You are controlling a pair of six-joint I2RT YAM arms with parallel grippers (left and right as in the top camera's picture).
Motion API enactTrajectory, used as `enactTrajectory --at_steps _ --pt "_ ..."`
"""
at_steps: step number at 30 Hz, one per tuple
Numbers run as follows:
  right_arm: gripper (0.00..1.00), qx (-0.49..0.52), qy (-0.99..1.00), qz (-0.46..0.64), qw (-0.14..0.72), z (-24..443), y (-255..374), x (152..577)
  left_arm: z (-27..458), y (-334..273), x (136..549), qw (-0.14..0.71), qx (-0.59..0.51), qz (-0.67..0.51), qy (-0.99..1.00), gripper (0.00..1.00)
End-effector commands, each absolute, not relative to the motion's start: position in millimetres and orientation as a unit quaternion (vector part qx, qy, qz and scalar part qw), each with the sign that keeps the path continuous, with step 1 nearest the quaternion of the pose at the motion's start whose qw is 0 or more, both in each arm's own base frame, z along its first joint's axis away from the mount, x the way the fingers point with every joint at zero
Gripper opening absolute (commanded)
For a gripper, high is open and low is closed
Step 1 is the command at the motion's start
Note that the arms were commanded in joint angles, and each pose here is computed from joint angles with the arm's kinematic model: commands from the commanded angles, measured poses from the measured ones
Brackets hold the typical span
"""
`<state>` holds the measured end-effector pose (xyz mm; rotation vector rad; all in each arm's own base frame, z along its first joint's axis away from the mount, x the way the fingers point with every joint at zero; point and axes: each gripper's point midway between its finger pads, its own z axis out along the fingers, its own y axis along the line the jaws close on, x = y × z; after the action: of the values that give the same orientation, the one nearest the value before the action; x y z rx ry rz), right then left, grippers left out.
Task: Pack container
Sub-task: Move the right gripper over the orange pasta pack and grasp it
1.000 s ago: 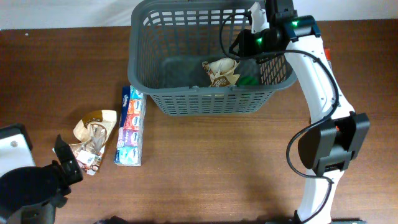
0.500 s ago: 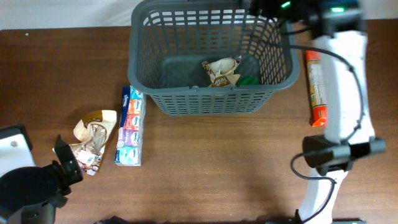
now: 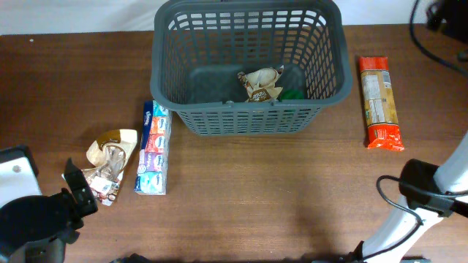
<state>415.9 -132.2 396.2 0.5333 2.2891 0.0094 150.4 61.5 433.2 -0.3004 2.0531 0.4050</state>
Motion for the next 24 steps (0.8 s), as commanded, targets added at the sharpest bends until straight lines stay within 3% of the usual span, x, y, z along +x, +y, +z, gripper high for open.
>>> enactTrajectory --at_steps 1,5,15,24 --pt "0.95 0.167 0.930 -0.019 0.327 362.1 -140.1 414.6 433.6 62.0 150.3 0.492 -0.124 0.169 0.845 1.00" --pt "1.00 0.114 0.960 -0.022 0.254 314.4 -141.1 418.5 433.7 62.1 150.3 0.492 -0.124 0.169 0.845 1.00" --pt "0.99 0.043 0.990 0.002 0.134 180.9 -145.7 438.4 433.6 62.0 150.3 0.492 -0.124 0.169 0.845 0.99" --pt "0.99 0.042 0.995 0.024 0.089 113.5 -144.5 450.8 433.6 62.0 150.3 0.492 -0.124 0.168 0.845 1.00"
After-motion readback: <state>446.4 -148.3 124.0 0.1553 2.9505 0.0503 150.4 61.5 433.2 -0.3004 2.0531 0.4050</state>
